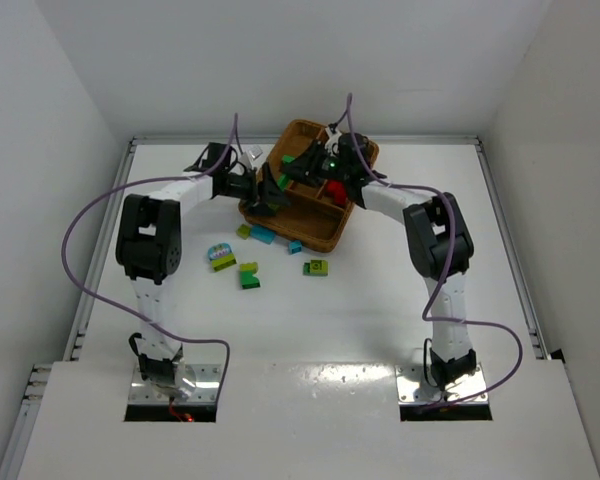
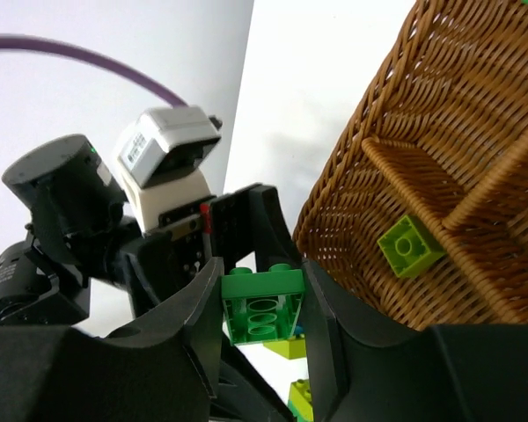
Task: Sort the legos into containers by color
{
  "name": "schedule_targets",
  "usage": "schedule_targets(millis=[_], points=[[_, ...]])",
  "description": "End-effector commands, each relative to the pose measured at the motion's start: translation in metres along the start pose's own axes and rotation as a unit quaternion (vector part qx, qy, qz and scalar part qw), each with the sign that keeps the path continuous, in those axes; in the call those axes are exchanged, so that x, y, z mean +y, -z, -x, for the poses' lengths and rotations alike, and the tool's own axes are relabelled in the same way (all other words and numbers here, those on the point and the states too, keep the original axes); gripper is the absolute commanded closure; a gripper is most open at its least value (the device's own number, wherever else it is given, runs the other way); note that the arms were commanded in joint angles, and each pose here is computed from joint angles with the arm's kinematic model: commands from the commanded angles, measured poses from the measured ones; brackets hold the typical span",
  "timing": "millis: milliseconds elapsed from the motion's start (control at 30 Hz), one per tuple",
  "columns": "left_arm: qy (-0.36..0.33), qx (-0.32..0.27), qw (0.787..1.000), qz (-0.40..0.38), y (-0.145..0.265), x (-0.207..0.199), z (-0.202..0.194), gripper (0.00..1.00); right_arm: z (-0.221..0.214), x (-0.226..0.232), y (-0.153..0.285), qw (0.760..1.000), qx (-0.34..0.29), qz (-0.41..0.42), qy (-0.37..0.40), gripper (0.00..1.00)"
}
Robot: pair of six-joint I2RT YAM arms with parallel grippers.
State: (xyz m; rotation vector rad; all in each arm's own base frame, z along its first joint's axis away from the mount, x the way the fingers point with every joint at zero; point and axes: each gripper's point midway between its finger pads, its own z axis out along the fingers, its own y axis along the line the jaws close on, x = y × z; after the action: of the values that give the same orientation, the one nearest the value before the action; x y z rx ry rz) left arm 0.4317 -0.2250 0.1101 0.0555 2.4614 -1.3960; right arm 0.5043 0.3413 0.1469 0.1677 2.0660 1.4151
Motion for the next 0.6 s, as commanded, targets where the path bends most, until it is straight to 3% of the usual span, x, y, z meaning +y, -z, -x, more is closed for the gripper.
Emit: schedule_targets(millis=[0, 167, 333, 500, 567], points=[[-0.026, -0.007, 0.998, 0.049, 0.024, 0.001, 0.004, 0.14, 0.038, 0.022, 0.005, 0.998, -0.044, 0.026, 0.028, 0.8], [-0.036, -0.038, 0.984, 0.17, 0.058, 0.018, 0.0, 0.13, 0.059, 0.001, 0.005, 0.997, -0.07, -0.03, 0.031, 0.8], [-0.029, -0.121, 0.959, 0.256, 0.106, 0.015, 0.008, 0.13, 0.085, -0.027, -0.007, 0.988, -0.098, -0.107, 0.056, 0.8], [-0.017, -0.186, 0.913, 0.363, 0.145, 0.033, 0.013, 0.09, 0.115, -0.029, -0.03, 0.98, -0.125, -0.134, 0.083, 0.8], [-0.009, -0.194, 0.902, 0.387, 0.153, 0.04, 0.01, 0.04, 0.108, -0.057, -0.044, 0.98, -0.111, -0.15, 0.074, 0.79]])
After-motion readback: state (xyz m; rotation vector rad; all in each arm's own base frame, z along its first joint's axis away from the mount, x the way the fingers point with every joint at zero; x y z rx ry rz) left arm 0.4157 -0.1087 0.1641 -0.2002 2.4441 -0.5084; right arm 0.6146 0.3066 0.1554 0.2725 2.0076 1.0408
